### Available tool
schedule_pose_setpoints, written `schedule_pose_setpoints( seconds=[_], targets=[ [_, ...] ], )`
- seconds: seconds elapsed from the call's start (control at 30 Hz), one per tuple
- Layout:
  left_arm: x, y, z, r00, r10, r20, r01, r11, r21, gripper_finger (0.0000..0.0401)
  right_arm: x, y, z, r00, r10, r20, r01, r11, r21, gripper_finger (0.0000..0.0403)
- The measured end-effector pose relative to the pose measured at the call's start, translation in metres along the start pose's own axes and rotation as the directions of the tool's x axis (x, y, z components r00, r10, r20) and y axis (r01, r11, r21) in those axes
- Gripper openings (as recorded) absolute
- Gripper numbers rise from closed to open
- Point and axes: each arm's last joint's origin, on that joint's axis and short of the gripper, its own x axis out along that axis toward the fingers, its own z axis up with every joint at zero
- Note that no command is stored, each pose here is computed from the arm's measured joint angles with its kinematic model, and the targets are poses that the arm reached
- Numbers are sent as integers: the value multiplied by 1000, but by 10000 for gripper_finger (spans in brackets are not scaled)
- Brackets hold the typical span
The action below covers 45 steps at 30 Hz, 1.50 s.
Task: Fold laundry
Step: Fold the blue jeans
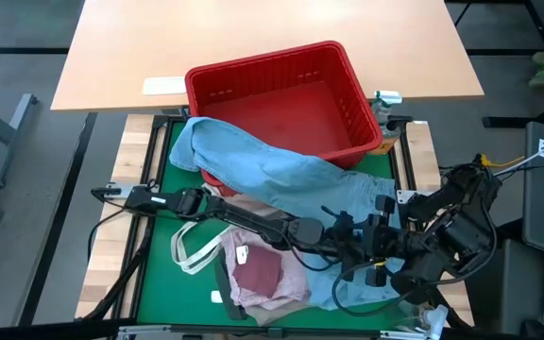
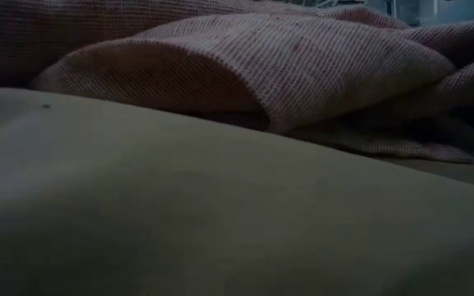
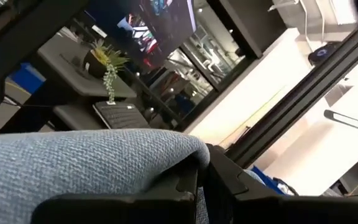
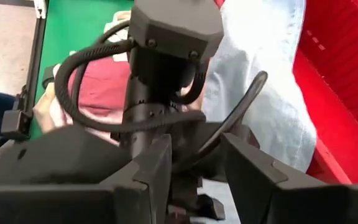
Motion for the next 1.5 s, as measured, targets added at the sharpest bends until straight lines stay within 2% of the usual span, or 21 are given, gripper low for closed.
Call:
schedule_pose_setpoints(
  seconds=[0.2, 0.47, 0.73, 0.93, 1.13, 1.23, 1.37, 1.5],
  targets=[
    [12, 20, -18, 1000, 11, 18, -11, 1000, 7, 6, 1, -1, 0, 1000, -6, 0, 6, 1000, -6, 143],
    [13, 64, -46, 992, 122, 21, -123, 992, 18, 6, 0, -1, 0, 1000, -5, 0, 5, 1000, -7, 143],
    [9, 91, -70, 979, 201, 20, -202, 979, 28, 6, 1, 0, 0, 1000, -4, 0, 4, 1000, -8, 143],
    [8, 99, -70, 970, 242, 27, -243, 969, 37, 14, 1, 0, 0, 1000, -4, 0, 4, 1000, -8, 143],
    [8, 102, -68, 972, 232, 23, -233, 972, 39, 54, 1, 0, 0, 1000, -4, 0, 4, 1000, -8, 143],
    [8, 101, -68, 972, 232, 22, -233, 968, 92, 80, 1, 0, 0, 1000, -4, 0, 4, 1000, -8, 143],
    [9, 99, -67, 979, 204, 28, -205, 954, 221, 111, 1, 0, 0, 1000, -2, -2, 2, 1000, -6, 143],
    [10, 97, -67, 993, 101, -59, -73, 926, 371, 125, 0, 1, -1, 1000, 20, -20, -20, 1000, 0, 143]
  ],
)
